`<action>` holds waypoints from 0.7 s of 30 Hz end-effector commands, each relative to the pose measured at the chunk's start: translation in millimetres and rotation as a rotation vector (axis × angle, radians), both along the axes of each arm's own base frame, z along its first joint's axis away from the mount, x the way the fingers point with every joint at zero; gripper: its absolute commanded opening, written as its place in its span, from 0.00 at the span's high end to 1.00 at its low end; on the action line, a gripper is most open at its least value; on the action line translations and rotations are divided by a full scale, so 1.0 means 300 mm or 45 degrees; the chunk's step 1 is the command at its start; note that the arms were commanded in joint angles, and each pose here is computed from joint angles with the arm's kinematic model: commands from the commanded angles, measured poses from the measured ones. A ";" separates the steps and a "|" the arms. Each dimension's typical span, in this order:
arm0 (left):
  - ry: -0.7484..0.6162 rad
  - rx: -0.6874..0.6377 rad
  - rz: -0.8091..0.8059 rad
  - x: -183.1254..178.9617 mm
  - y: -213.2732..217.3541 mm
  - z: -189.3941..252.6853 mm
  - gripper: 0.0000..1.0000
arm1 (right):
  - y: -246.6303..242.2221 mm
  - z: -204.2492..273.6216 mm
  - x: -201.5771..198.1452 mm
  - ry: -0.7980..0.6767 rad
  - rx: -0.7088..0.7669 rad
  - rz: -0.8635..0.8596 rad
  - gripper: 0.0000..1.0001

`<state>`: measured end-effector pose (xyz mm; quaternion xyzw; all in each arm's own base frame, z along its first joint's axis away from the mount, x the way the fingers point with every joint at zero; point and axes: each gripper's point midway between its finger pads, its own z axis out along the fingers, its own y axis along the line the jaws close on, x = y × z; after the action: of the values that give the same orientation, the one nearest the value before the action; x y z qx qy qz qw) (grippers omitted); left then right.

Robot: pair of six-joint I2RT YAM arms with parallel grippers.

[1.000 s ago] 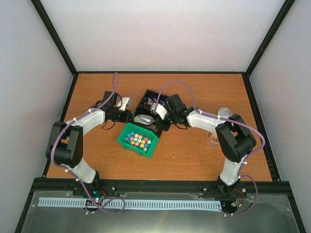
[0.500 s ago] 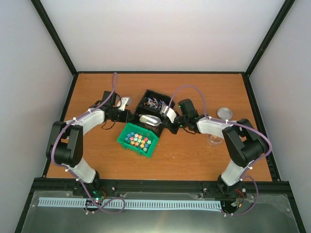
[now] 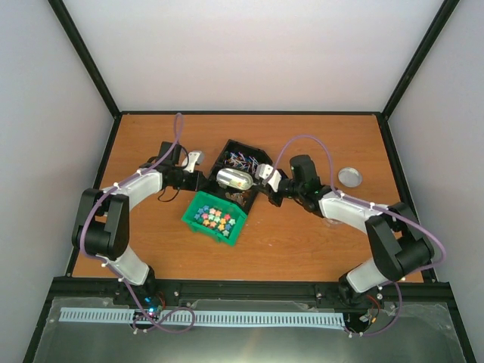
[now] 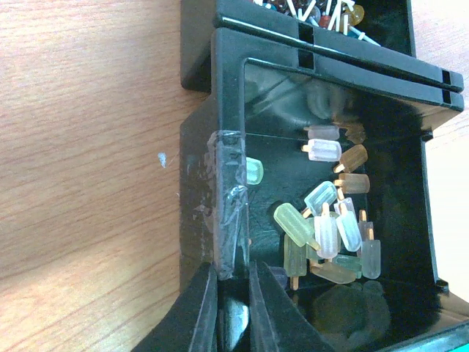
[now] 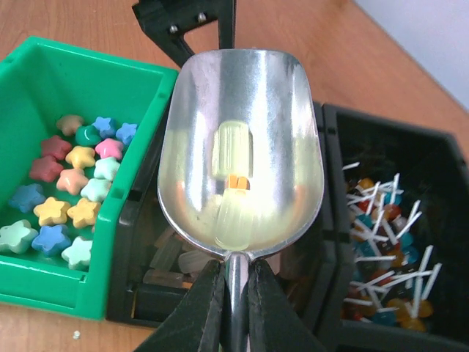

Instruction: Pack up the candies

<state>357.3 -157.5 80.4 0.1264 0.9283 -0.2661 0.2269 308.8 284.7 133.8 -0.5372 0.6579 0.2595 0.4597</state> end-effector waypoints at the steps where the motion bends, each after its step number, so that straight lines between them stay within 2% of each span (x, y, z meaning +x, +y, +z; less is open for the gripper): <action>1: 0.050 0.057 -0.038 -0.036 0.021 -0.050 0.99 | -0.028 0.089 0.012 -0.206 -0.022 0.026 0.97; 9: 0.047 0.056 -0.059 -0.045 0.018 -0.038 0.99 | -0.160 0.185 0.023 -0.065 -0.081 -0.021 0.97; 14: 0.053 0.070 -0.066 -0.048 0.024 -0.035 0.99 | -0.288 0.251 -0.045 0.064 -0.090 -0.018 0.97; 21: 0.053 0.076 -0.079 -0.047 0.024 -0.040 0.99 | -0.555 0.271 -0.113 0.132 -0.168 -0.149 0.97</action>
<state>355.8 -158.4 81.2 0.1428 0.9258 -0.2659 0.2276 307.9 146.1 219.6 -0.5082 0.7116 0.1924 0.4454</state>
